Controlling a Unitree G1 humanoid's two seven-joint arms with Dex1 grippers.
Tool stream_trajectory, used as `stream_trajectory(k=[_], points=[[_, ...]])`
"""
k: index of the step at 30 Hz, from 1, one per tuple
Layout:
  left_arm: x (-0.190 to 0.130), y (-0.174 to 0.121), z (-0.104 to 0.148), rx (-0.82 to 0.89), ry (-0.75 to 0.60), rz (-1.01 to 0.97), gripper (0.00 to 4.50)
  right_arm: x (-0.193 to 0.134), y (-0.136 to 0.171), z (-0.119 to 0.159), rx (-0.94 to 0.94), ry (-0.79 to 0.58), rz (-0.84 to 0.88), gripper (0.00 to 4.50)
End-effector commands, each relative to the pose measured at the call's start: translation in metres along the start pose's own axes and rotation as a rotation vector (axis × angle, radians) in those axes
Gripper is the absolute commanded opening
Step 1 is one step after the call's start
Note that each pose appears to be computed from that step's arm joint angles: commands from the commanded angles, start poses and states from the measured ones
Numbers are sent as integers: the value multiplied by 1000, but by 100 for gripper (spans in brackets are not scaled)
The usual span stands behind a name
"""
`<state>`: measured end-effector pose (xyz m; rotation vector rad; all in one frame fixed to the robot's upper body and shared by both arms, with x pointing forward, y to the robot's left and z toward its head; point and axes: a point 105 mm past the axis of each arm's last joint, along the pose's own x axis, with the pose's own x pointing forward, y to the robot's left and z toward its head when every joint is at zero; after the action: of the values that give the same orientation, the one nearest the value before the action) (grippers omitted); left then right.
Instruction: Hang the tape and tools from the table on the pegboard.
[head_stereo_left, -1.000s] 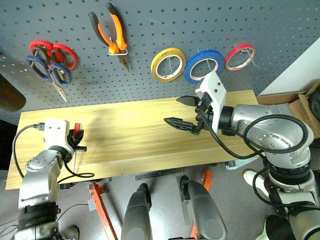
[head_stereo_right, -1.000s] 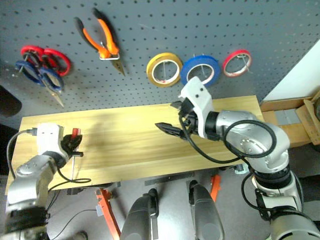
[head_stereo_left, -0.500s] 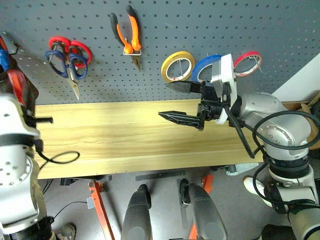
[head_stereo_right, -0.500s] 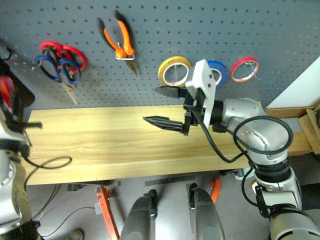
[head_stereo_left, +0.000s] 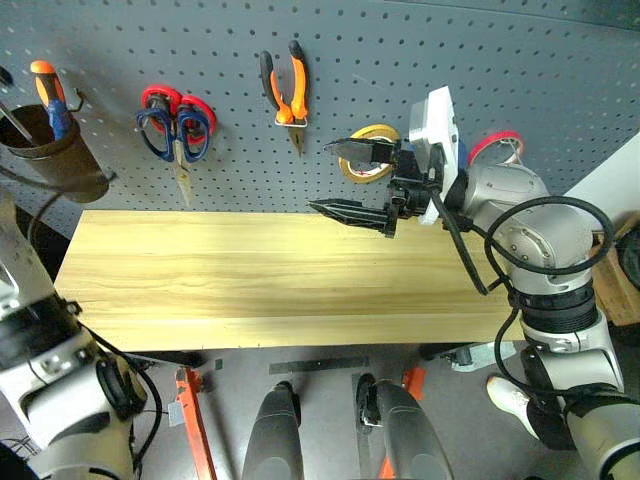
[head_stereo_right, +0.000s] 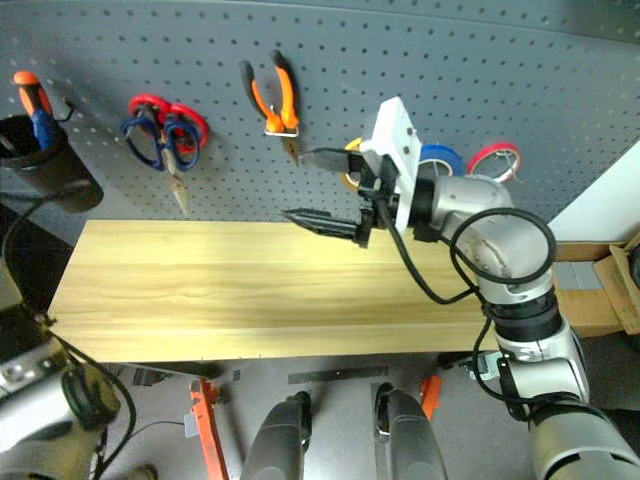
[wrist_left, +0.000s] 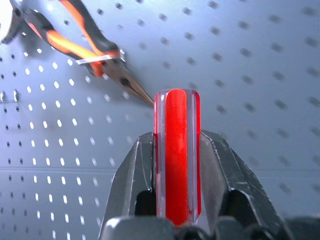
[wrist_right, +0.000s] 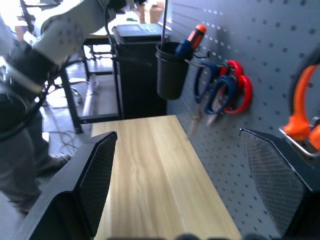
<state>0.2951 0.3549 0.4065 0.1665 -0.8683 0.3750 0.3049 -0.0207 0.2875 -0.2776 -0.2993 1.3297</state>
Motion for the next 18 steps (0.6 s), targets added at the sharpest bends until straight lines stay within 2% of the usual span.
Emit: stream_trajectory(k=[1,4,11,16,18], points=[[15,2,10,-2,-63,-10,83,1,2,11,-57,-25,8,421],[21,2,4,25,-65,-22,83,1,1,8,-65,-9,4,421],[15,-3,-32,68,-11,-48,83,1,1,8,-68,-8,-1,421],[4,1,-37,65,-9,-12,83,0,0,8,-71,-5,-11,421],[-4,9,-34,72,-20,34,156,0,1,10,-74,-15,-10,421]])
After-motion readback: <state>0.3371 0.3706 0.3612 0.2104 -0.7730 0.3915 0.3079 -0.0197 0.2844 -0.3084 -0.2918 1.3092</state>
